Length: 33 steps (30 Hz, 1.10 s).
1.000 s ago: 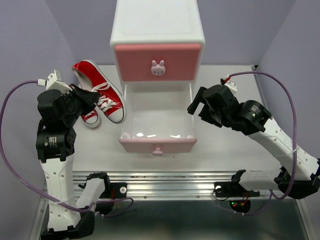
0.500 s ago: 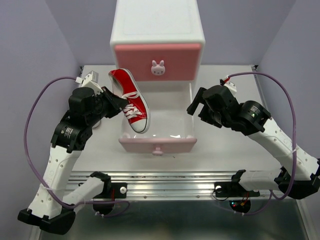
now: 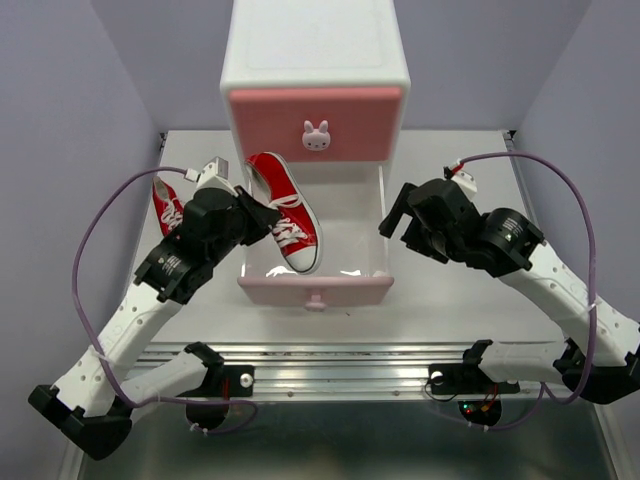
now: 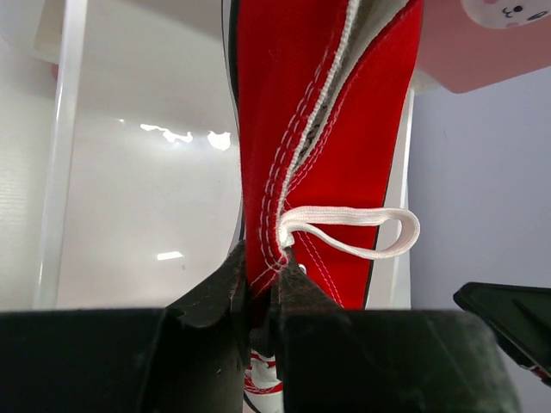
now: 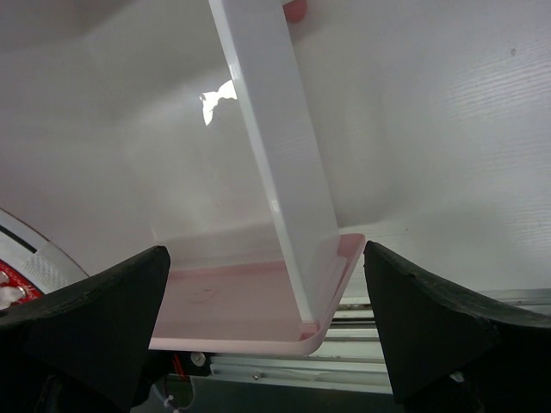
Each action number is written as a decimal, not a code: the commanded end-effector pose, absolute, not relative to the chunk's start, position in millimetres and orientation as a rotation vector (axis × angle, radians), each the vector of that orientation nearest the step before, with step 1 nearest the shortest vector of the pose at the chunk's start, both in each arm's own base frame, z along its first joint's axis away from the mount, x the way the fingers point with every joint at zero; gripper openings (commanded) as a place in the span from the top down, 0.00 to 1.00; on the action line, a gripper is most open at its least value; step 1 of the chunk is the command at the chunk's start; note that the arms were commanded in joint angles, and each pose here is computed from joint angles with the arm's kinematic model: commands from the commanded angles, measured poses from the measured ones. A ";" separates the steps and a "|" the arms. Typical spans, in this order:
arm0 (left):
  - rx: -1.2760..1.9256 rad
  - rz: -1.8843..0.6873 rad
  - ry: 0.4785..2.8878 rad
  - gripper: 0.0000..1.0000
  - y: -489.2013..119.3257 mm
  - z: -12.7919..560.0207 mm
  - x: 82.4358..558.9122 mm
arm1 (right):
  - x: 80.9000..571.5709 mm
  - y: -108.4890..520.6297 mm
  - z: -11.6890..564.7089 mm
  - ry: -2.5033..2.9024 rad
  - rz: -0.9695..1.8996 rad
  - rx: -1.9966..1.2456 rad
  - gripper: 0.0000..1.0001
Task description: Place and organize the shoes in the shoe cabinet
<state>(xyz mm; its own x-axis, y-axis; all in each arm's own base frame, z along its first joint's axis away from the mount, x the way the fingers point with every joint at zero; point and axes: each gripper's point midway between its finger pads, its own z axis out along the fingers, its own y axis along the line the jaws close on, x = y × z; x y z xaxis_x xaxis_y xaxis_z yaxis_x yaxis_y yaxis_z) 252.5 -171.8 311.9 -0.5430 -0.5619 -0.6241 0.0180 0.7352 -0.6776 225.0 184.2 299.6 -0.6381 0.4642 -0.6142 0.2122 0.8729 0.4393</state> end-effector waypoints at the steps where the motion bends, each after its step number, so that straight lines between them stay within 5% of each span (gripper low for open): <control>1: -0.470 -0.907 1.800 1.00 -182.6 357.9 268.8 | 222.1 173.3 305.7 2.239 0.429 0.525 0.00; 33: -0.629 -0.888 1.988 1.00 -240.7 274.5 263.2 | 212.2 147.8 303.0 2.199 0.387 0.587 0.00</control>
<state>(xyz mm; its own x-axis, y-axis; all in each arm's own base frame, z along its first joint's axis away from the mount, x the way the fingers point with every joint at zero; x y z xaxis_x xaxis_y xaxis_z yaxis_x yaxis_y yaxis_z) 250.5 -229.3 241.5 -0.5818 -0.6189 -0.5277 -0.1377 0.7144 -0.6861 208.6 157.4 302.1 -0.6027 0.5071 -0.6161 0.2488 0.8530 0.4587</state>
